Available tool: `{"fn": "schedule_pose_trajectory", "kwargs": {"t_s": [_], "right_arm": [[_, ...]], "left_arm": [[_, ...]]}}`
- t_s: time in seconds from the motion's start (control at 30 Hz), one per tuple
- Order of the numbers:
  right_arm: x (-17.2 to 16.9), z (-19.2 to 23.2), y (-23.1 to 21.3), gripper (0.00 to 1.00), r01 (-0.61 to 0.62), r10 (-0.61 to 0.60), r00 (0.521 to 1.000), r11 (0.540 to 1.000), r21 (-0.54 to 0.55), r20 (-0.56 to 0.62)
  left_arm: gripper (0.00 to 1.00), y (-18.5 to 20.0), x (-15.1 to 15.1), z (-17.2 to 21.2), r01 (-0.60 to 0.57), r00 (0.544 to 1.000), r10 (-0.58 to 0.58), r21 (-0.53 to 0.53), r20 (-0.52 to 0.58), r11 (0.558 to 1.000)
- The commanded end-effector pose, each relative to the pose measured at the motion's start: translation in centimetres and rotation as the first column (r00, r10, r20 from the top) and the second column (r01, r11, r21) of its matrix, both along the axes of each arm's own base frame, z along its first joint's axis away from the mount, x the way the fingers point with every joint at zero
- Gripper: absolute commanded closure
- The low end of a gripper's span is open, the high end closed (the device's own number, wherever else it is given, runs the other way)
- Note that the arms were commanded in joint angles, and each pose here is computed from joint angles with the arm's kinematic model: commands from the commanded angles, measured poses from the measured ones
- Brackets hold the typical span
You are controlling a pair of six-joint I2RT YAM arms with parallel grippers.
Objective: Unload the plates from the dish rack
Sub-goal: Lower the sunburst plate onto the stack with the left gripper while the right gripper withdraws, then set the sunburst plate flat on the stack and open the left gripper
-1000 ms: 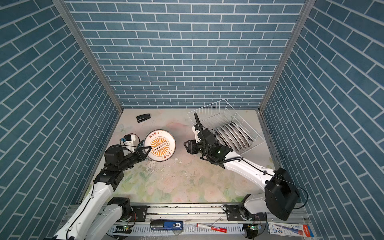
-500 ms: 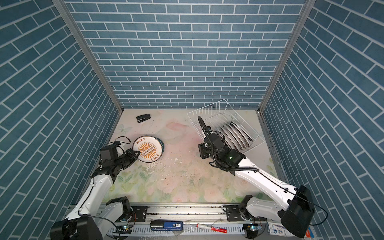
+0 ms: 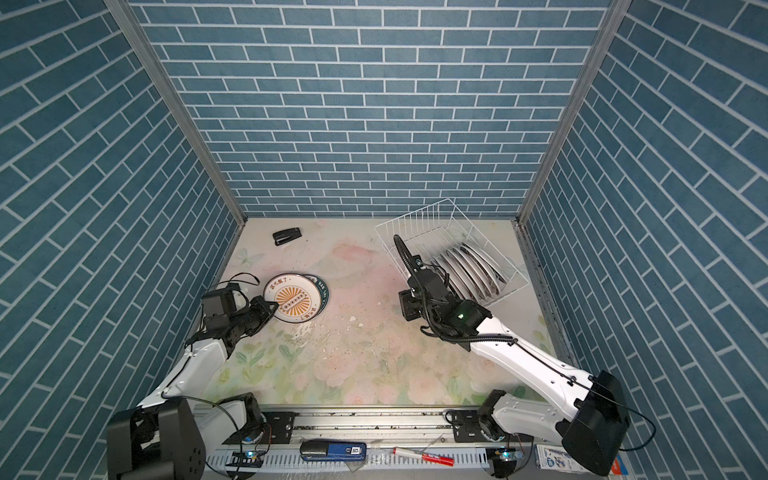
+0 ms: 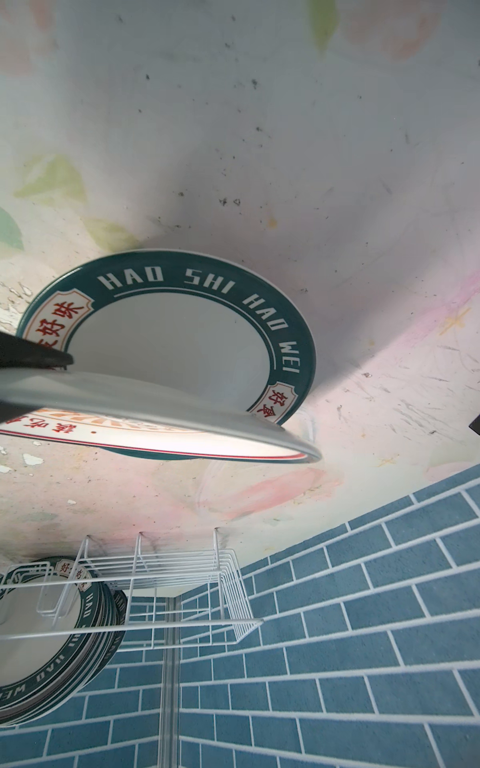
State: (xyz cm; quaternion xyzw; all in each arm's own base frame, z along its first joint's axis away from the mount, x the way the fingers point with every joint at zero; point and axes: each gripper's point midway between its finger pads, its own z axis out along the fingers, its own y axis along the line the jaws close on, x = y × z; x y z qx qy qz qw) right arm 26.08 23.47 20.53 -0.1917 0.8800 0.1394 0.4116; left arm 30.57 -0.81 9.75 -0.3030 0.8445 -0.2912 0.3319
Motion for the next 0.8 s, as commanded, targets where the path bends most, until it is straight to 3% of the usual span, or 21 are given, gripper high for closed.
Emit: {"fn": "schedule_pose_trajectory", "kwargs": {"t_s": [0.0, 0.33, 0.77], "right_arm": [[-0.6, -1.1, -0.4, 0.44, -0.023, 0.023, 1.0, 0.999, -0.041, -0.002], [-0.7, -1.6, -0.1, 0.44, -0.04, 0.039, 0.999, 0.998, -0.04, -0.015], [-0.7, -1.6, 0.6, 0.44, -0.058, 0.058, 0.998, 0.998, -0.019, -0.026]], "left_arm": [[1.0, 0.3, 0.9, 0.9, -0.001, 0.999, 0.001, 0.005, 0.048, 1.0], [0.91, 0.2, 1.0, -0.6, 0.009, 1.0, -0.009, -0.009, 0.002, 1.0], [0.59, 0.5, 0.9, -1.8, 0.022, 0.997, -0.021, 0.023, -0.07, 0.999]]}}
